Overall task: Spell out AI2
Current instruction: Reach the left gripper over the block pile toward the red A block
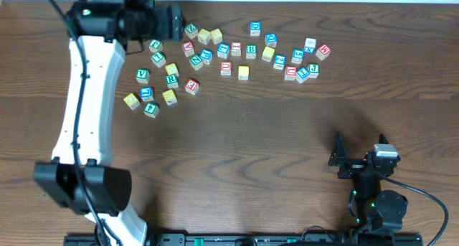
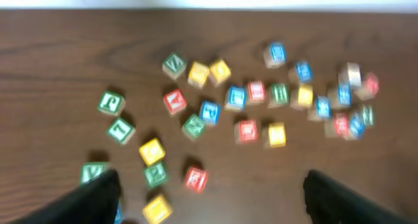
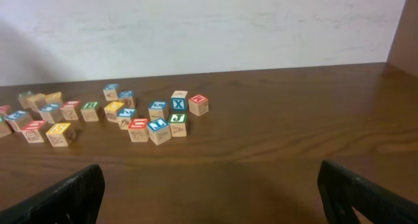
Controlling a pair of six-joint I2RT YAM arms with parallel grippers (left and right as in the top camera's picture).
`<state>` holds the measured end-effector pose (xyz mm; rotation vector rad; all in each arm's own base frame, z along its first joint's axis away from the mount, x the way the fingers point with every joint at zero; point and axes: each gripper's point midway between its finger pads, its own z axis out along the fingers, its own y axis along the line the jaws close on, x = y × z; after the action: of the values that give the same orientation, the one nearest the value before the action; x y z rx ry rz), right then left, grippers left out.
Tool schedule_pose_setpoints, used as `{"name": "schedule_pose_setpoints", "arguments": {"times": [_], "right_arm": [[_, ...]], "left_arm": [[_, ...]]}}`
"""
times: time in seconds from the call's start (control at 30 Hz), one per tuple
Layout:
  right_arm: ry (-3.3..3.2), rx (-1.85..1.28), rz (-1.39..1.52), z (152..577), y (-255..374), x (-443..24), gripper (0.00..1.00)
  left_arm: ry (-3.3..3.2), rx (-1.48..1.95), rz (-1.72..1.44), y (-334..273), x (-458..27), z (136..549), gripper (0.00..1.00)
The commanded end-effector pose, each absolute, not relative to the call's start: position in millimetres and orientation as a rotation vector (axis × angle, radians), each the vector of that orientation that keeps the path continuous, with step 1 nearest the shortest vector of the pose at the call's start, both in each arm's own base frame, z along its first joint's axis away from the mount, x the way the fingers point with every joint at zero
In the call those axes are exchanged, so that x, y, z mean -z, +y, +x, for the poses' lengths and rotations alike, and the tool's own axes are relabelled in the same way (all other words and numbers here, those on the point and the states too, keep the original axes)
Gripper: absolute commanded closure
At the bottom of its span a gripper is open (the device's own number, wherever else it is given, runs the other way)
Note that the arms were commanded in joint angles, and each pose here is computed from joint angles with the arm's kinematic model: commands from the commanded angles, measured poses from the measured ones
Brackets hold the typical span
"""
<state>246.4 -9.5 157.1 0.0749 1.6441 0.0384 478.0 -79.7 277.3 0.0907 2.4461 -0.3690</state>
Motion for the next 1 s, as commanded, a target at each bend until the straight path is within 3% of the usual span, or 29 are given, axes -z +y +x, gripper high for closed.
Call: {"name": "schedule_pose_setpoints", "arguments": {"times": [0.0,0.3,0.5,0.97], "right_arm": [[1.644,-0.034,0.067,246.1,-9.2,-156.7,0.01],[1.644,-0.034,0.067,246.1,-9.2,-156.6,0.01],[1.644,-0.034,0.067,246.1,-9.2,-156.6,0.01],[1.644,-0.034,0.067,246.1,-9.2,-156.6,0.01]], "left_arm": [[2.444,0.279,-0.208,-66.8,-264.8,503.5,0.19],[2.493,0.163,-0.373,-69.2,-207.2,552.1,0.2],[2.575,0.163,-0.494,-73.8,-143.7,563.9,0.38],[2.655,0.143,-0.552,-82.2,-58.0,577.1,0.39]]}}
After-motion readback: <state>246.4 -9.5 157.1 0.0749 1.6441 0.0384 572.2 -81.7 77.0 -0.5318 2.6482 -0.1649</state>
